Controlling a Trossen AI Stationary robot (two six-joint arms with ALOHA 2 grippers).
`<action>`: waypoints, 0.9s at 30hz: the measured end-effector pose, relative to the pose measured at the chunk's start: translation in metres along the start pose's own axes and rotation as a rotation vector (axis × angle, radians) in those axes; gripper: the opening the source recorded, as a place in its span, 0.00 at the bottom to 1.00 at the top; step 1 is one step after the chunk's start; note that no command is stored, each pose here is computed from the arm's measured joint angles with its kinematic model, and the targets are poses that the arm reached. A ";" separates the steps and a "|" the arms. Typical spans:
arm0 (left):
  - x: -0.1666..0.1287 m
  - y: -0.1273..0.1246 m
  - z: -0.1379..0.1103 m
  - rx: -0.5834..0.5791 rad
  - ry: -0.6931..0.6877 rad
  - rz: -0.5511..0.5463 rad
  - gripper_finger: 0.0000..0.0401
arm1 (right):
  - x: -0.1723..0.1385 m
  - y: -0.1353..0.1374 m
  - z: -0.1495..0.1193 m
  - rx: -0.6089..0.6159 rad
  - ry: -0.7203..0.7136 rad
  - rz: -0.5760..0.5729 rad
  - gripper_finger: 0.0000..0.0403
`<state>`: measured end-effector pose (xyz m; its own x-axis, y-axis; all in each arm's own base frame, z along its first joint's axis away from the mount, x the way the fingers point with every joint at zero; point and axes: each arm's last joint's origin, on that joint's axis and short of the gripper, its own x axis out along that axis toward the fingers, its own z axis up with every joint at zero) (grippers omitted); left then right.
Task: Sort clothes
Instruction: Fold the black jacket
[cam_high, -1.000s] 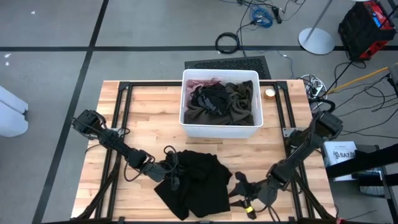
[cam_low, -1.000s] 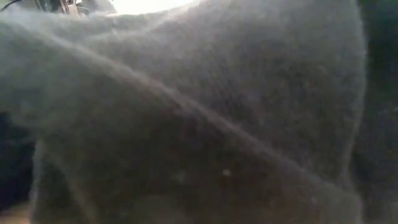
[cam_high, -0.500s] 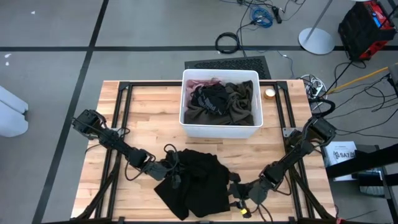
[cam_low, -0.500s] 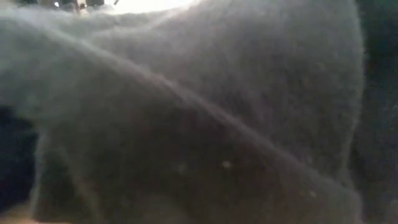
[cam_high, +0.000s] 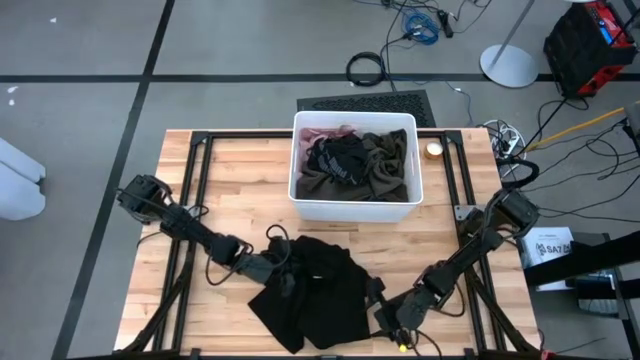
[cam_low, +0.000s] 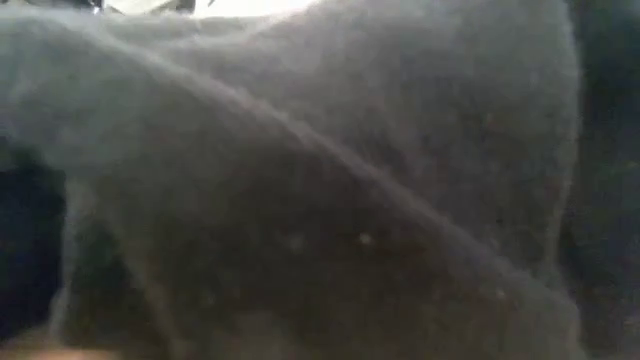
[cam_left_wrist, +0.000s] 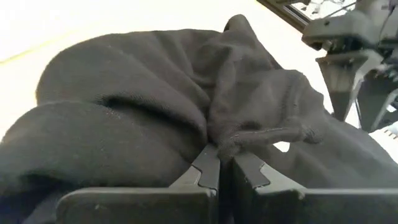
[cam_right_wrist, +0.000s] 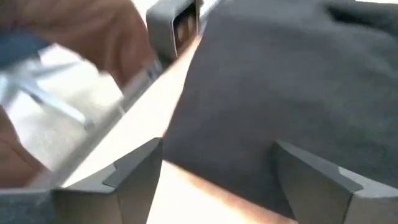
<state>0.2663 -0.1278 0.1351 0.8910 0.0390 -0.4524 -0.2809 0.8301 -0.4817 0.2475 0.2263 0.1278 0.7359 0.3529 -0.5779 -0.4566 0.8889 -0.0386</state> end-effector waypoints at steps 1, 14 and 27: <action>0.001 0.001 0.001 -0.001 0.003 0.004 0.04 | 0.004 0.000 -0.005 -0.037 0.019 -0.006 0.72; 0.005 0.008 0.006 -0.009 0.016 0.023 0.04 | 0.033 -0.023 -0.018 -0.151 0.032 -0.182 0.65; 0.005 0.008 0.006 -0.005 0.027 0.011 0.04 | 0.037 -0.053 -0.018 0.233 0.025 -0.252 0.04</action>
<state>0.2703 -0.1179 0.1333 0.8779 0.0332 -0.4777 -0.2925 0.8270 -0.4801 0.2895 0.1865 0.0937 0.7972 0.1093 -0.5938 -0.1335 0.9910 0.0032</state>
